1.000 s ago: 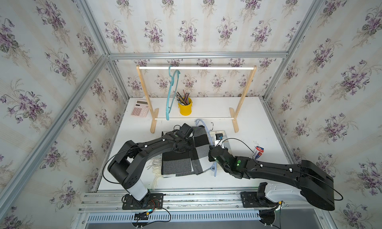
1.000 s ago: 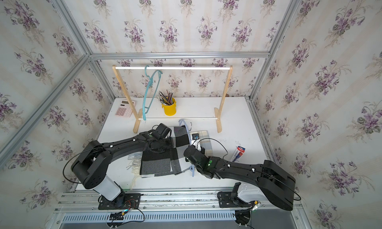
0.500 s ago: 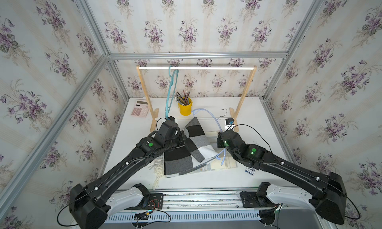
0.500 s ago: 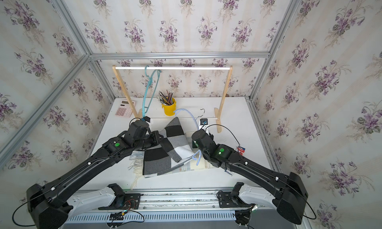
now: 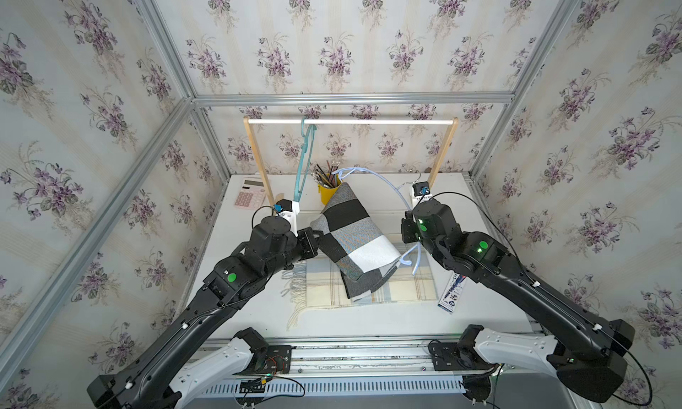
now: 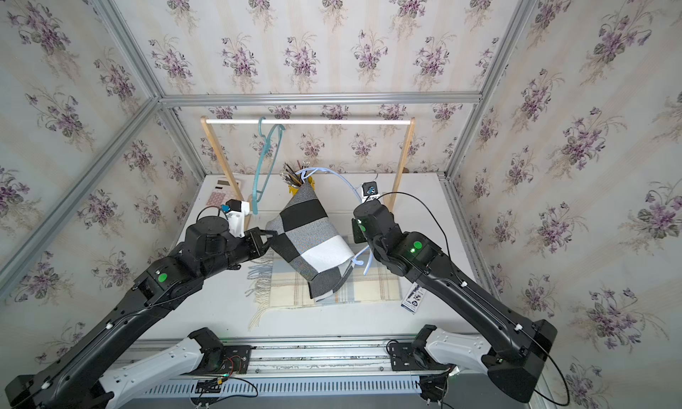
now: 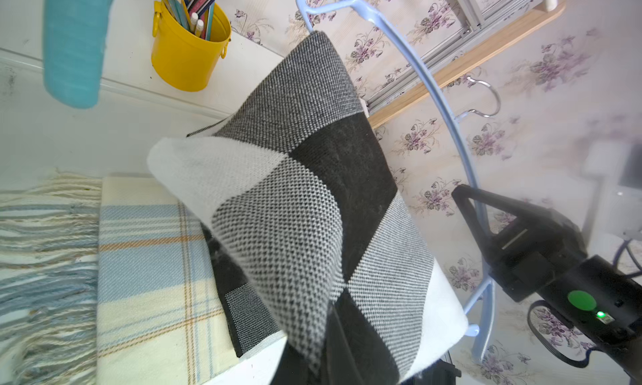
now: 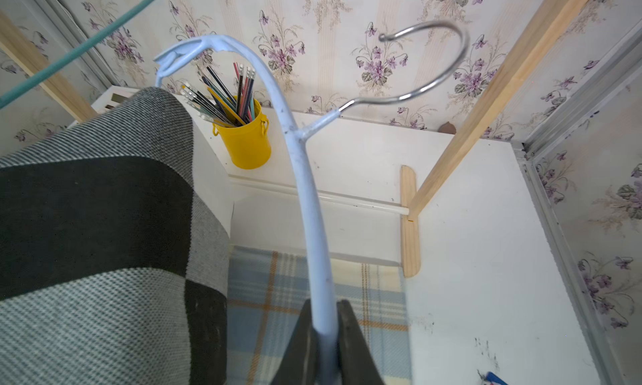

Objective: Hang the scarf on the hanger
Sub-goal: Hang the scarf on the hanger, then adjust the hanger.

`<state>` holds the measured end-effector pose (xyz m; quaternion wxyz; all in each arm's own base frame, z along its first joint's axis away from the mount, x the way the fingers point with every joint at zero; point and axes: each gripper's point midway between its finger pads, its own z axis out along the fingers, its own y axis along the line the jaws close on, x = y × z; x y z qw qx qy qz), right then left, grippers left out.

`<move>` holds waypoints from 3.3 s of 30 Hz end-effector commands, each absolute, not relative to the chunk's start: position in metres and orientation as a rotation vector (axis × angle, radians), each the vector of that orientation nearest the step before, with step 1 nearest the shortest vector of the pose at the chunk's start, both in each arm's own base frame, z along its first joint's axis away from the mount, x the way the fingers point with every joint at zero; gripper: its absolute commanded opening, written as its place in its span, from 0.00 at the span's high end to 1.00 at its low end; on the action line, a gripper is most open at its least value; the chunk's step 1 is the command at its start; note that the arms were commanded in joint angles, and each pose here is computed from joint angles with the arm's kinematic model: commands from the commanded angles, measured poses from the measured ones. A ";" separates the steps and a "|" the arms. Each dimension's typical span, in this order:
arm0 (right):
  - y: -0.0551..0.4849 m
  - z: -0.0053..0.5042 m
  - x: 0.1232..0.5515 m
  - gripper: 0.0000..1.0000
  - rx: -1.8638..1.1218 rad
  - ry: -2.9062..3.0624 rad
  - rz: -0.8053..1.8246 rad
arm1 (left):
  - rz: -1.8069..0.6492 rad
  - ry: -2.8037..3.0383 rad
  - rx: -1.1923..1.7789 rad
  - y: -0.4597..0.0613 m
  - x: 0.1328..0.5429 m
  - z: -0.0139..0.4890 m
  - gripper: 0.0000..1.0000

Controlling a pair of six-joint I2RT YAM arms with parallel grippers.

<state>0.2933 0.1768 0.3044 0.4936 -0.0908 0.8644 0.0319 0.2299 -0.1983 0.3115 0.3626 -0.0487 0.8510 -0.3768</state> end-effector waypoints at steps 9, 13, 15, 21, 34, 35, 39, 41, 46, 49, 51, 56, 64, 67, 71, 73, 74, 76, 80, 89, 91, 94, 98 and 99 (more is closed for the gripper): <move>0.147 0.304 0.309 1.00 -0.144 2.101 -0.054 | -0.971 2.121 -0.103 -0.186 0.222 0.343 1.00; 0.144 0.302 0.312 1.00 -0.132 2.106 -0.079 | -0.969 2.101 -0.105 -0.181 0.217 0.351 1.00; 0.142 0.302 0.314 1.00 -0.127 2.106 -0.094 | -0.962 2.096 -0.107 -0.178 0.216 0.353 1.00; 0.133 0.305 0.316 1.00 -0.100 2.102 -0.146 | -0.964 2.105 -0.126 -0.175 0.214 0.345 1.00; 0.119 0.357 0.297 1.00 -0.051 2.057 -0.068 | -1.034 2.258 -0.189 -0.220 0.245 0.261 1.00; 0.118 0.360 0.295 1.00 -0.054 2.057 -0.067 | -1.041 2.280 -0.200 -0.226 0.249 0.252 1.00; 0.112 0.374 0.288 1.00 -0.059 2.045 -0.063 | -1.086 2.352 -0.194 -0.250 0.262 0.228 1.00; 0.109 0.381 0.284 1.00 -0.059 2.036 -0.054 | -1.110 2.370 -0.199 -0.261 0.268 0.221 1.00; 0.111 0.392 0.278 1.00 -0.073 2.017 0.002 | -1.115 2.390 -0.210 -0.278 0.283 0.209 1.00; 0.113 0.395 0.275 1.00 -0.092 2.010 0.031 | -1.143 2.407 -0.189 -0.294 0.292 0.205 1.00; 0.114 0.394 0.275 1.00 -0.102 2.011 0.032 | -1.162 2.426 -0.150 -0.305 0.292 0.205 0.91; 0.116 0.396 0.273 1.00 -0.120 2.000 0.041 | -1.075 2.457 -0.101 -0.302 0.284 0.206 0.49; 0.125 0.401 0.269 1.00 -0.202 1.972 0.037 | -0.859 2.466 -0.065 -0.240 0.246 0.226 0.34; 0.132 0.405 0.266 1.00 -0.247 1.946 0.047 | -0.872 2.392 -0.048 -0.228 0.238 0.248 0.35; 0.137 0.409 0.263 1.00 -0.292 1.907 0.020 | -0.940 2.320 -0.005 -0.235 0.238 0.272 0.36; 0.139 0.409 0.263 1.00 -0.313 1.894 -0.021 | -0.958 2.310 0.006 -0.242 0.243 0.282 0.37; 0.141 0.410 0.263 1.00 -0.323 1.885 -0.038 | -0.973 2.303 0.013 -0.246 0.245 0.287 0.38; 0.143 0.415 0.263 1.00 -0.338 1.857 -0.075 | -1.018 2.277 0.009 -0.254 0.250 0.302 0.39; 0.145 0.427 0.259 1.00 -0.378 1.763 -0.162 | -1.124 2.208 -0.035 -0.270 0.261 0.339 0.40; 0.153 0.431 0.249 1.00 -0.475 1.548 -0.427 | -1.261 2.113 -0.237 -0.292 0.292 0.406 0.39; 0.153 0.431 0.249 1.00 -0.477 1.527 -0.453 | -1.250 2.105 -0.280 -0.295 0.302 0.412 0.37; 0.156 0.431 0.248 1.00 -0.492 1.500 -0.479 | -1.230 2.147 -0.313 -0.309 0.318 0.404 0.36; 0.159 0.430 0.246 1.00 -0.515 1.478 -0.504 | -1.224 2.207 -0.310 -0.328 0.332 0.398 0.36; 0.160 0.429 0.246 1.00 -0.519 1.477 -0.506 | -1.227 2.212 -0.311 -0.331 0.335 0.398 0.36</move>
